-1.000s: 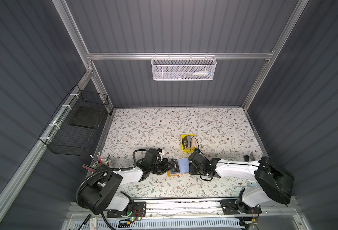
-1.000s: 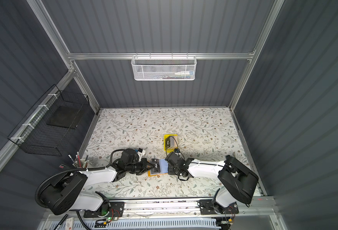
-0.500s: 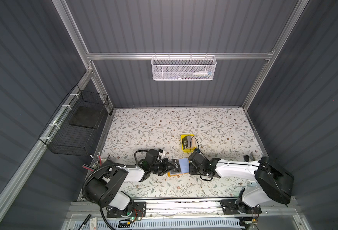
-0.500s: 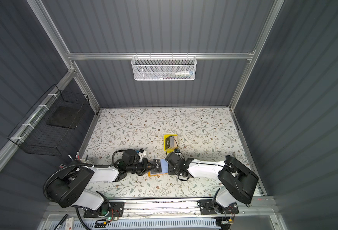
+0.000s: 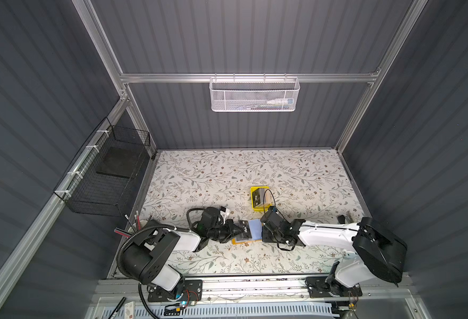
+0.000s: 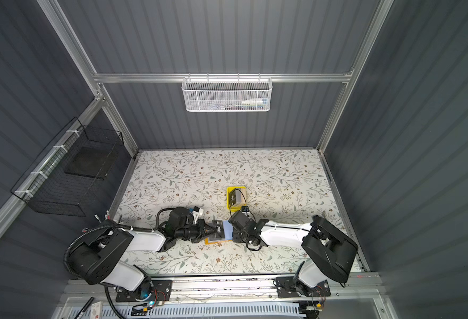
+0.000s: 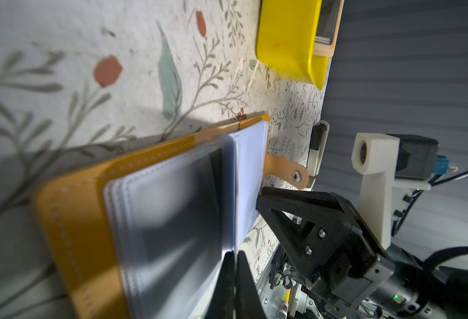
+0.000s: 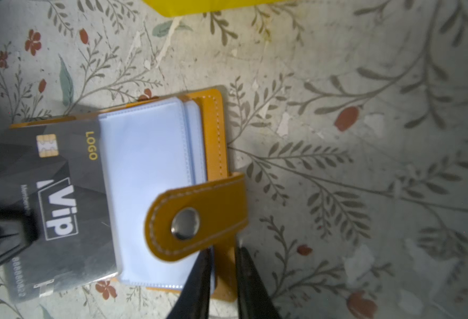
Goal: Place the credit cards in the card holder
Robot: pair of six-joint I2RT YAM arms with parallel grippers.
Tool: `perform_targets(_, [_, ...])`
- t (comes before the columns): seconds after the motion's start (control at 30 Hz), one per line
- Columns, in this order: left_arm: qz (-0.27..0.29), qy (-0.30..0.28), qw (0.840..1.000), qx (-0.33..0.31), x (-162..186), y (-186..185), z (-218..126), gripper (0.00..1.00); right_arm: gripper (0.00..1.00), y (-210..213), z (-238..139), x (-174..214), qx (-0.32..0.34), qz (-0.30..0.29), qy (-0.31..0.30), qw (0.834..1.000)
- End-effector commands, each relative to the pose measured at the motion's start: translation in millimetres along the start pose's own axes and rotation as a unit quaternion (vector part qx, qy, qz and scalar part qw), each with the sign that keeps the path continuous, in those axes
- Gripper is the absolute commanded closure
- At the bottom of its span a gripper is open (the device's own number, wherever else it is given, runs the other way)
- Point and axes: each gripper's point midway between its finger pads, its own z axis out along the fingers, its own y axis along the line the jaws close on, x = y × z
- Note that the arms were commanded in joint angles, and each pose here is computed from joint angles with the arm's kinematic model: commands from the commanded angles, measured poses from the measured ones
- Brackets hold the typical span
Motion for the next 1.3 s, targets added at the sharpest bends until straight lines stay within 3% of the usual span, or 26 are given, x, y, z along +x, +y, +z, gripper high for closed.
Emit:
perform_targets(0.0, [-0.004,0.008,1.000,0.008,3.8,-0.4,-0.2,1.00,0.80,-19.9,10.0,21.7,0.039,-0.005,0.036,0.999])
perform_targets(0.77, [-0.018,0.018,1.000,-0.001,5.5,15.0,10.0,1.00,0.80,-14.7,9.5,19.9,0.030,-0.006,0.035,0.999])
perform_targets(1.27, [-0.017,0.022,0.999,-0.017,6.4,15.7,22.8,0.98,0.81,2.3,1.2,17.2,-0.035,-0.008,0.018,0.999])
